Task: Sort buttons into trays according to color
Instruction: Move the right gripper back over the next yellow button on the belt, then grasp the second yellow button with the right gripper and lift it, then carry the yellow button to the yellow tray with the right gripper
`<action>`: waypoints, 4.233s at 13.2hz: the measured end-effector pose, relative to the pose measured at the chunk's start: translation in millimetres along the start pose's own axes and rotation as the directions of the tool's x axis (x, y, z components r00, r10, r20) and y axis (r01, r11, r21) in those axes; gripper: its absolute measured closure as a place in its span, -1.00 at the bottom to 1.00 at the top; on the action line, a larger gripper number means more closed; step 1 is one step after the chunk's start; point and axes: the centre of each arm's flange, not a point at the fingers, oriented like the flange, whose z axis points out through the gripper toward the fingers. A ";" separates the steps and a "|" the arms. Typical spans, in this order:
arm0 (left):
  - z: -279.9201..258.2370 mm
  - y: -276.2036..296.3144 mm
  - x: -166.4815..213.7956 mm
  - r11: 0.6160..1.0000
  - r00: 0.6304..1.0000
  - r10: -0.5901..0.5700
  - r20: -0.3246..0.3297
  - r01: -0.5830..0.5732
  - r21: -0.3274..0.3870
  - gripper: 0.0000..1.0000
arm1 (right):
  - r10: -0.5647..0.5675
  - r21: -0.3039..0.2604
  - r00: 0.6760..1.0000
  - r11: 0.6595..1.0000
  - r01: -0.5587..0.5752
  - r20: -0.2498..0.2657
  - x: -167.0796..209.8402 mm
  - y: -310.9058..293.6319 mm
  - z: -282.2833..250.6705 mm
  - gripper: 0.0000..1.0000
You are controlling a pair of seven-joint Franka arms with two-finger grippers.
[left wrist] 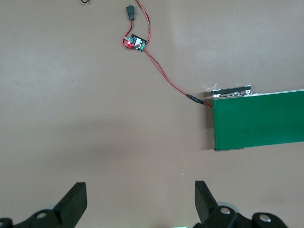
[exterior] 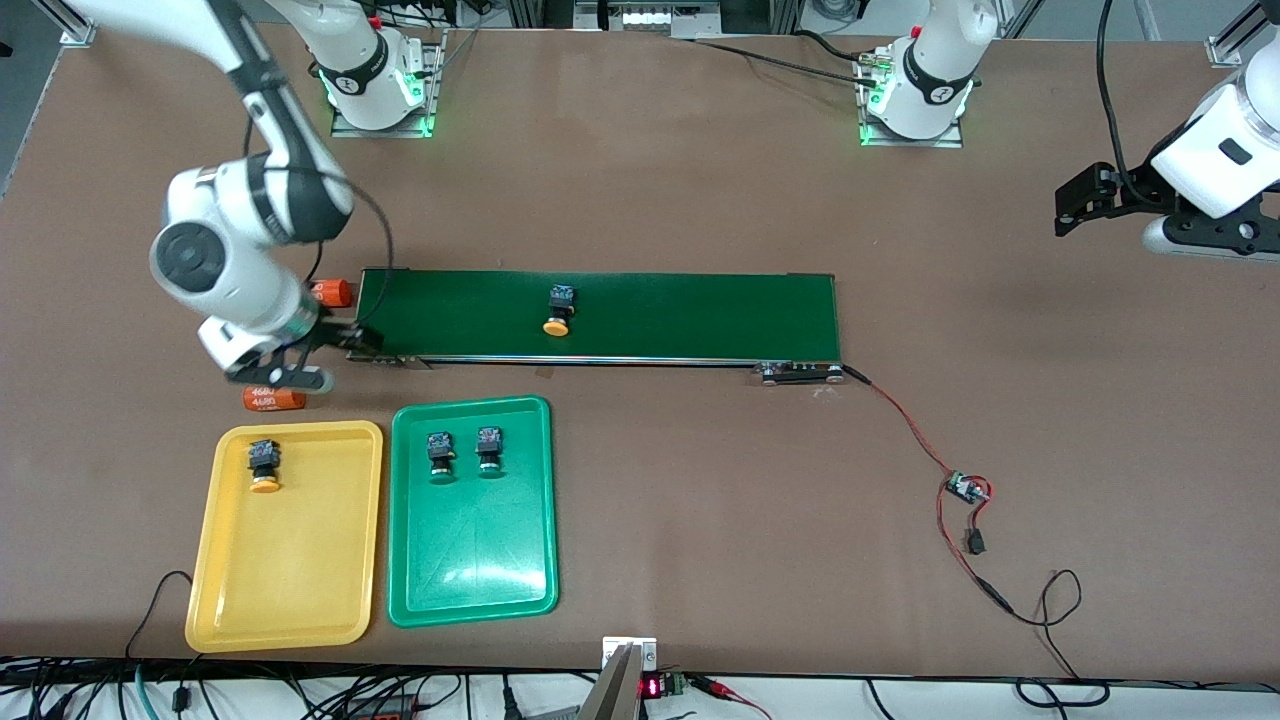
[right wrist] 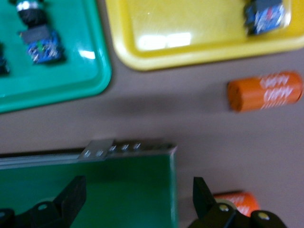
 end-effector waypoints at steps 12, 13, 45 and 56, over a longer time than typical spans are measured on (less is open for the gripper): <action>0.5 0.1 -0.6 1.000 1.000 0.000 0.005 0.000 0.000 -1.00 | 0.003 0.089 0.997 0.996 0.004 -0.071 -109.0 -178.0 11.8 -1.00; 0.5 0.1 -0.6 1.000 1.000 0.000 0.005 0.000 0.000 -1.00 | -0.007 0.098 0.998 0.995 0.014 -0.070 -113.8 -185.9 16.5 -1.00; 0.3 -0.1 -1.7 1.000 1.000 0.000 0.012 0.000 0.000 -1.00 | -0.077 0.031 0.996 0.996 0.078 -0.037 115.2 -10.4 -27.9 0.17; 0.2 -0.1 -1.8 1.000 1.000 0.000 0.013 0.000 0.000 -1.00 | -0.068 -0.005 0.988 0.998 0.068 -0.138 196.6 48.8 55.3 0.17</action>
